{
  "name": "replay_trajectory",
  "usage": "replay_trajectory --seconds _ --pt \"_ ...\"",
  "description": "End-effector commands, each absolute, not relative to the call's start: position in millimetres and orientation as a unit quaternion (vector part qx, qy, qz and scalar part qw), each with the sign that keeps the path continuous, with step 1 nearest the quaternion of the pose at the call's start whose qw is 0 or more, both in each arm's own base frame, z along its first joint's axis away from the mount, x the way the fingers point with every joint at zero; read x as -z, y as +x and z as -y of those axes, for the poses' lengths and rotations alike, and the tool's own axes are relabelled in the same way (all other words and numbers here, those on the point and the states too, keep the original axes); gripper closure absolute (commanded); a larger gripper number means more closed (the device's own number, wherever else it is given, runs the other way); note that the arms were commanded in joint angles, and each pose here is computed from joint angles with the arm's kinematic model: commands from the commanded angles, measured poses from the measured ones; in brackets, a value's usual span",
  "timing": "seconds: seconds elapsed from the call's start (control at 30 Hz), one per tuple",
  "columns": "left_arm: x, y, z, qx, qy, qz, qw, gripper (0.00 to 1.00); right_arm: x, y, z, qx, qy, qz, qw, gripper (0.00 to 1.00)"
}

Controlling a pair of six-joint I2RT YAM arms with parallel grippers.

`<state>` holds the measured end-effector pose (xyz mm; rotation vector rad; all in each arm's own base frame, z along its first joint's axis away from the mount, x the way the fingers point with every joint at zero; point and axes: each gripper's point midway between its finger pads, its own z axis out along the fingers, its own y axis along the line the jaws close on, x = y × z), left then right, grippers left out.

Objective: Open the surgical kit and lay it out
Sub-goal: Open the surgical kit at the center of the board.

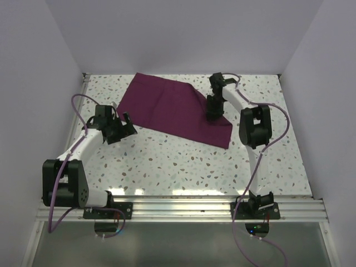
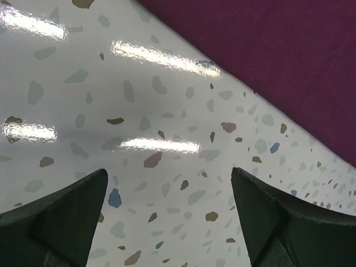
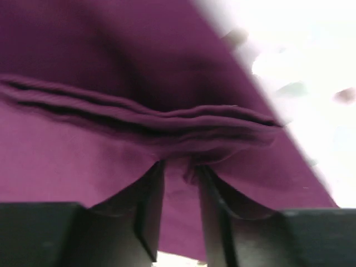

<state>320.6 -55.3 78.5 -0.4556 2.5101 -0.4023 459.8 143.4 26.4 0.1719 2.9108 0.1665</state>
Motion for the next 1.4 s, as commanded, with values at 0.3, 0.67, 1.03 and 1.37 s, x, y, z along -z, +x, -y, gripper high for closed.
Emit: replay_trajectory --seconds 0.3,0.67,1.03,1.37 --pt "-84.5 316.0 58.7 0.159 -0.167 -0.925 0.302 0.04 -109.7 462.3 -116.6 -0.003 0.033 -0.983 0.182 0.35" --pt "-87.6 307.5 47.8 0.124 -0.144 -0.936 0.296 0.04 -91.7 488.5 -117.2 0.005 0.054 -0.981 0.188 0.35" --pt "-78.5 302.9 50.0 0.127 -0.133 -0.942 0.280 0.04 -55.6 487.0 -122.3 -0.002 0.055 -0.985 0.166 0.45" --pt "-81.7 299.8 47.3 0.119 -0.122 -0.945 0.281 0.04 -55.0 495.1 -130.4 -0.021 0.066 -0.982 0.175 1.00"
